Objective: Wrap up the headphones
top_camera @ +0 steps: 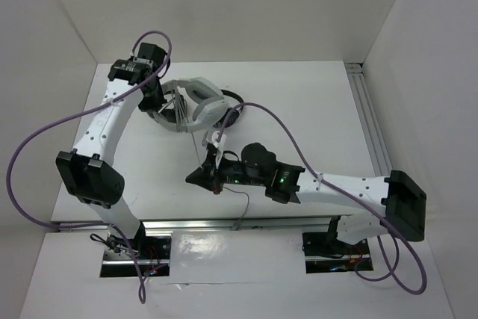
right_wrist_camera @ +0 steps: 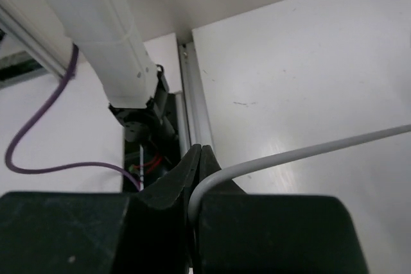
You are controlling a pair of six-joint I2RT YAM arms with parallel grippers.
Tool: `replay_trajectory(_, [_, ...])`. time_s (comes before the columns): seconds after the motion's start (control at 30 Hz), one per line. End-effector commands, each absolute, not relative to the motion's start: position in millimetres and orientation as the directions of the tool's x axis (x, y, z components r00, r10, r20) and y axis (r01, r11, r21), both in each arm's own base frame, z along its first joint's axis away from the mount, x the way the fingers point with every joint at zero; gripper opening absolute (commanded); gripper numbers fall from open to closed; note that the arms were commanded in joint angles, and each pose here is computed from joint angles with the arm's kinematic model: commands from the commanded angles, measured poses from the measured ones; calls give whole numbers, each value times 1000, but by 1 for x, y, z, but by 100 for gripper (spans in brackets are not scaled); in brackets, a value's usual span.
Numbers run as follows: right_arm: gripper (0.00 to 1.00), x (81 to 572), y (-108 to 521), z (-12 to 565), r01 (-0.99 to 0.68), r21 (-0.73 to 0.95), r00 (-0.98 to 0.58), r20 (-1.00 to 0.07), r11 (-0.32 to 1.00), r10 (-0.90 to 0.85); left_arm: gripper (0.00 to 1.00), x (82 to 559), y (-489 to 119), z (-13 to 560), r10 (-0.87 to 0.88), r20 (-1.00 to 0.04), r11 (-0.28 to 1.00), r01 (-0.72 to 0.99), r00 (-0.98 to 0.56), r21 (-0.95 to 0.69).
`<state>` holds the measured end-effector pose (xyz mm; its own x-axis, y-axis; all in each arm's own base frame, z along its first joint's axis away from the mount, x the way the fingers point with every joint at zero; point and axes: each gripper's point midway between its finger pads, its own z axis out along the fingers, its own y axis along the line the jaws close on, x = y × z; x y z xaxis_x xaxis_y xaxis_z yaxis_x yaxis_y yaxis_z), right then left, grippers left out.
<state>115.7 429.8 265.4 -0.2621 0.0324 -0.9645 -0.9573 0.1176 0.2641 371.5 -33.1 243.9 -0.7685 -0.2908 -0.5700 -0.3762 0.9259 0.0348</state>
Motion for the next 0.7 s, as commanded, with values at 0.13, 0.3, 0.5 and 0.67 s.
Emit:
replay_trajectory(0.13, [0, 124, 410, 335, -979, -26, -5, -988, 200, -153, 0, 414, -34, 266, -401, -741, 870, -478, -539, -122])
replay_trajectory(0.3, [0, 168, 395, 404, -900, -201, 112, -964, 385, -242, 0, 401, -50, 252, -280, -751, 901, -433, -598, 9])
replay_trajectory(0.5, [0, 161, 407, 407, -927, -260, 160, -926, 270, -342, 0, 388, -44, 252, -303, -763, 889, -458, -571, -11])
replay_trajectory(0.67, [0, 135, 423, 437, -963, -230, 186, -946, 142, -267, 0, 387, -56, 254, -261, -756, 895, -444, -600, 44])
